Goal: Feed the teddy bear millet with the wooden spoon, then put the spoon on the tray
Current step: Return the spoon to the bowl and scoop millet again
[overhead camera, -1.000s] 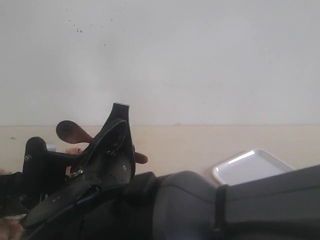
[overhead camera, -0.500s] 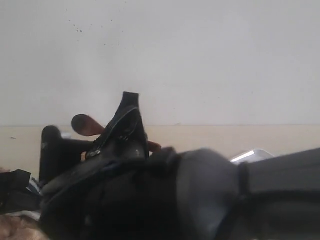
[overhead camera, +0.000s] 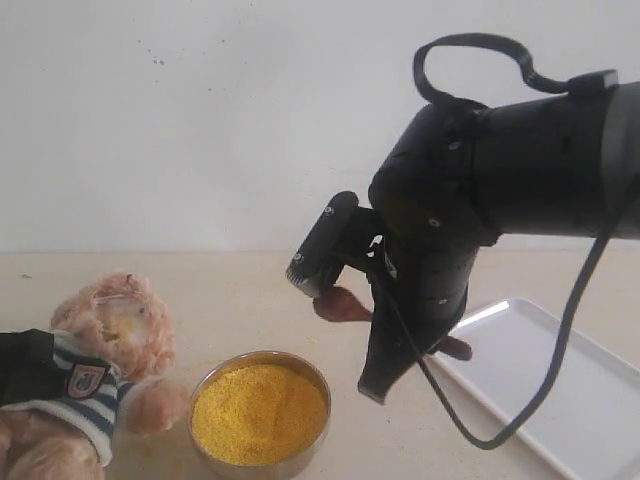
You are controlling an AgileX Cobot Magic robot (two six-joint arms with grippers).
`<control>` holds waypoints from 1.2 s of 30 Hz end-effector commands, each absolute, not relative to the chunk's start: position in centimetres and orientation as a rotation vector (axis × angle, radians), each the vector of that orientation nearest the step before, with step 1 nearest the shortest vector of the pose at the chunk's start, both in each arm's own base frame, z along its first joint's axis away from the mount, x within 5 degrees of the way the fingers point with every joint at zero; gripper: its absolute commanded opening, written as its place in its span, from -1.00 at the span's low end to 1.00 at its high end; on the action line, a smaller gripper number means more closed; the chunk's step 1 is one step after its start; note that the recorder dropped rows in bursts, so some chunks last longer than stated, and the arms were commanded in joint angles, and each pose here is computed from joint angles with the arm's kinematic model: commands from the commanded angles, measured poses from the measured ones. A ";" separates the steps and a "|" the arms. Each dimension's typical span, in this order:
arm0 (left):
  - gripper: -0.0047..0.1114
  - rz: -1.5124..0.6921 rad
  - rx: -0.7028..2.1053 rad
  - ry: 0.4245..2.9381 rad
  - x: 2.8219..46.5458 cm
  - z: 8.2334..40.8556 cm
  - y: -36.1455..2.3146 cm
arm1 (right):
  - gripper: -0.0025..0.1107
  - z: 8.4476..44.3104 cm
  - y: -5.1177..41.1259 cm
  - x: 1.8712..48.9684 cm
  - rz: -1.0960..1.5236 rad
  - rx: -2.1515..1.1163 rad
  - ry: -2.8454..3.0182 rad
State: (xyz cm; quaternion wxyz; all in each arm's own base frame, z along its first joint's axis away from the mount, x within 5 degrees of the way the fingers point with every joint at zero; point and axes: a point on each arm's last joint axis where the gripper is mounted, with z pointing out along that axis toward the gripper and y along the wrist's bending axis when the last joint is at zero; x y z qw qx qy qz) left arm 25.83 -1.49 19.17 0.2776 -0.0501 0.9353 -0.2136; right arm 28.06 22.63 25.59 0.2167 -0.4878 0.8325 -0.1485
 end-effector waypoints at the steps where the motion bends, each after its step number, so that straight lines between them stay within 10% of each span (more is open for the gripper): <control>1: -0.85 -0.532 -0.251 2.441 26.4 19.5 -1.0 | -0.96 25.2 23.2 26.5 -0.227 -1.583 2.319; 17: -0.85 -0.658 -0.143 2.359 29.6 18.3 -1.7 | -0.96 28.6 27.4 27.8 -0.576 -1.767 2.148; 36: -0.85 -0.687 -0.157 2.366 30.3 17.8 -1.8 | -0.96 24.8 30.8 27.7 -0.645 -1.899 2.097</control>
